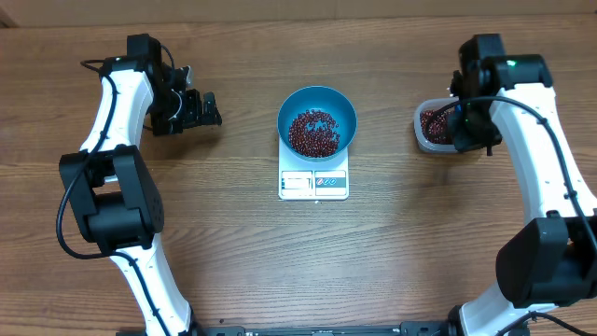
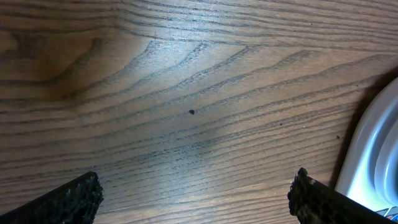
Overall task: Scoop item into bowl and weigh 150g on scale
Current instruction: 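Push the blue scoop through the beans to fill it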
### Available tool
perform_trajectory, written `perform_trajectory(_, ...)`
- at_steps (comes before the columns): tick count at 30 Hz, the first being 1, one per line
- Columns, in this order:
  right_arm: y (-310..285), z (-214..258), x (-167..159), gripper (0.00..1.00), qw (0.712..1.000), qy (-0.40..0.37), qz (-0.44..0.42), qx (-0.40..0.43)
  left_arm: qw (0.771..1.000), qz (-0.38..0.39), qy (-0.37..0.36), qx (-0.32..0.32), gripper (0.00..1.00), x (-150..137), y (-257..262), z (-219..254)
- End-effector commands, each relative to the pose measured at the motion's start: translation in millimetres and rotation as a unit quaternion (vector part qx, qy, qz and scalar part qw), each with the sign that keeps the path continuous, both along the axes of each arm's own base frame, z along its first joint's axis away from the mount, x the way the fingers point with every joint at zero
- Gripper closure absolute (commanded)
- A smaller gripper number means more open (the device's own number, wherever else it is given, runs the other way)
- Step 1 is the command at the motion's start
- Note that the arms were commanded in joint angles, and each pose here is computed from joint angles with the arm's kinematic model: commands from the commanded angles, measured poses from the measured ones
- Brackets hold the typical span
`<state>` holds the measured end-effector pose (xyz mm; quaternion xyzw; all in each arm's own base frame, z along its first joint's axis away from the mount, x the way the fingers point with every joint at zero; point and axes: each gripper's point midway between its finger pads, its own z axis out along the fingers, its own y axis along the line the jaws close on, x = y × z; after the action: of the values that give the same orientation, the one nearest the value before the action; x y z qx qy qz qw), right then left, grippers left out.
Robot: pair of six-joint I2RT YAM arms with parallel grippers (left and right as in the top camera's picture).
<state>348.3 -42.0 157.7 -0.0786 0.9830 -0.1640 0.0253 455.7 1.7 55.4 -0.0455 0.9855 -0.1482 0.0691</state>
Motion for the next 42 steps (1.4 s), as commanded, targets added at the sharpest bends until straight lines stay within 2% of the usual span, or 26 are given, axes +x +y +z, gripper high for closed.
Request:
perform_trajectory(1,-6.9,19.4,8.9,0.97,0.996,-0.026,0.015,-0.088,1.000,-0.011,-0.002,0.002,0.01,1.7,-2.5,-1.6)
perform_trajectory(6,3.5,20.4,8.4,0.97,0.992,-0.021,0.042,-0.116,1.000,-0.011,-0.002,0.002,0.00,1.7,-2.6,-1.6)
perform_trajectory(17,-0.7,8.2,10.2,0.97,0.990,-0.004,0.042,-0.132,1.000,-0.011,-0.002,0.002,0.01,1.7,-2.6,-1.6)
perform_trajectory(27,-0.8,-20.0,12.6,0.96,0.988,0.041,0.047,-0.138,1.000,-0.011,-0.002,0.002,0.00,1.7,-2.6,-1.6)
perform_trajectory(33,8.5,-45.8,11.2,0.96,0.990,0.075,0.051,-0.109,1.000,-0.011,-0.002,0.002,0.00,1.7,-2.6,-1.6)
perform_trajectory(42,47.7,-65.5,6.2,0.96,0.994,0.090,0.062,0.016,1.000,-0.011,-0.002,0.002,0.00,1.7,-2.6,-1.6)
